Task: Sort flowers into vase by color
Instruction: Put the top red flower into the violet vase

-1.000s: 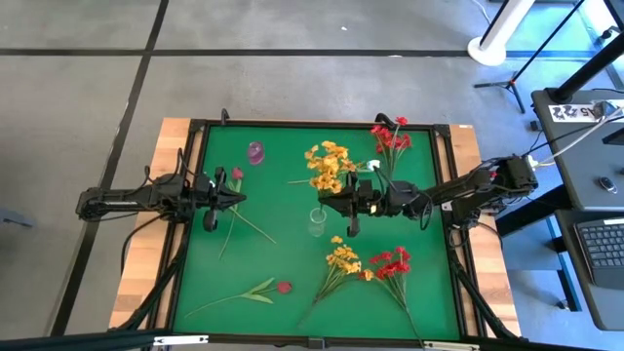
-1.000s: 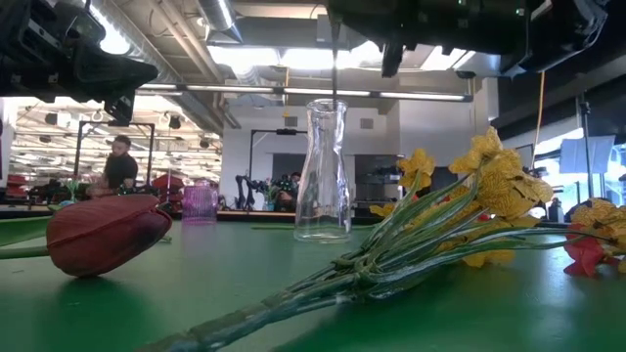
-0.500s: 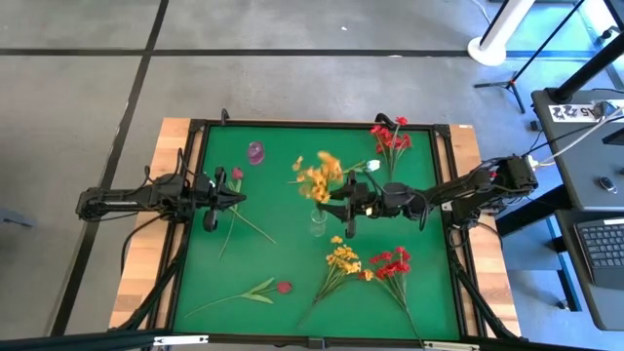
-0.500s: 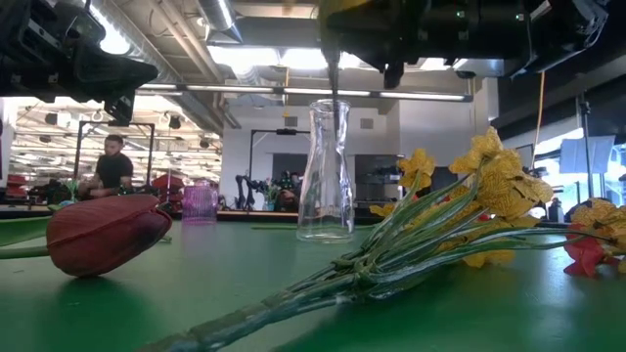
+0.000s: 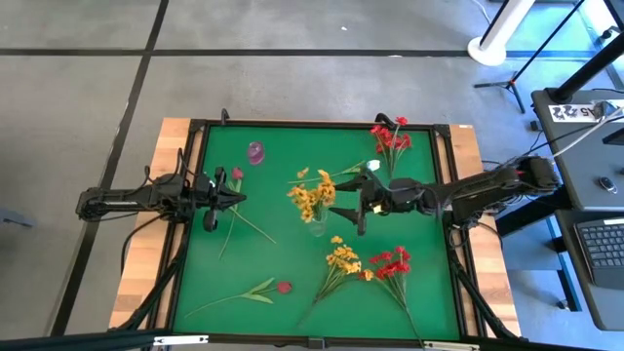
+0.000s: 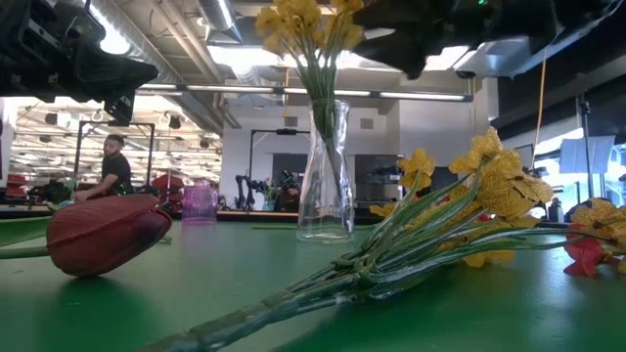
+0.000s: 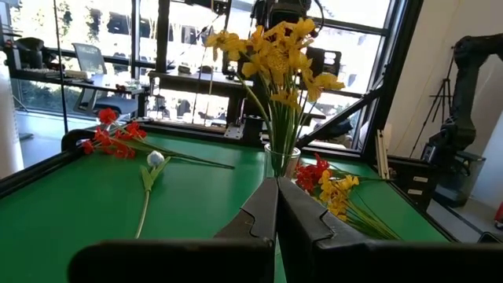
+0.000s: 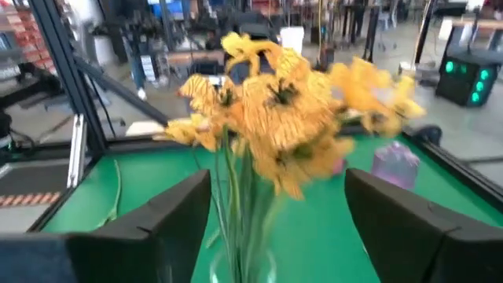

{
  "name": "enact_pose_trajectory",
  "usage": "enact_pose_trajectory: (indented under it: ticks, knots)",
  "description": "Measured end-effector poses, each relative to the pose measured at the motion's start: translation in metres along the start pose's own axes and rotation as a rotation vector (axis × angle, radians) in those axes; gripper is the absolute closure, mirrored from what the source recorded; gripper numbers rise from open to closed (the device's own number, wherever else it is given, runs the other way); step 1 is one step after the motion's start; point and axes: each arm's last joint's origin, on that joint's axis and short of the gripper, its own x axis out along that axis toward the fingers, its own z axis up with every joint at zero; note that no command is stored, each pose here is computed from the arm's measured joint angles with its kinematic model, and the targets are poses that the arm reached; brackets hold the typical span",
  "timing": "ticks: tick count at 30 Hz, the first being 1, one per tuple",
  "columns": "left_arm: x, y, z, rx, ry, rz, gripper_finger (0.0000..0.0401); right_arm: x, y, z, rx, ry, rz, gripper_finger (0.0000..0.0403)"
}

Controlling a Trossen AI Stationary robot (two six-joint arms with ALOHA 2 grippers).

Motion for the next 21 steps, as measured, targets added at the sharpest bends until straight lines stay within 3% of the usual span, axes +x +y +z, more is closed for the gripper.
enact_pose_trajectory:
  ticks: [6, 10, 13, 18, 21]
  knots:
    - [0.000, 0.000, 0.000, 0.000, 0.000, 0.000, 0.0401, -0.037, -0.006, 0.013, 0.029, 0.122, -0.054, 0.0107]
    - [0.000, 0.000, 0.000, 0.000, 0.000, 0.000, 0.0401, -0.061, -0.014, 0.015, 0.083, 0.201, -0.191, 0.0107]
    - [0.000, 0.000, 0.000, 0.000, 0.000, 0.000, 0.0401, -0.076, -0.021, 0.013, 0.154, 0.239, -0.363, 0.0107]
    - [0.000, 0.000, 0.000, 0.000, 0.000, 0.000, 0.0401, -0.095, -0.035, -0.003, 0.221, 0.270, -0.808, 0.0107]
    - [0.000, 0.000, 0.000, 0.000, 0.000, 0.000, 0.0401, -0.099, -0.050, -0.020, 0.246, 0.361, -0.986, 0.0107]
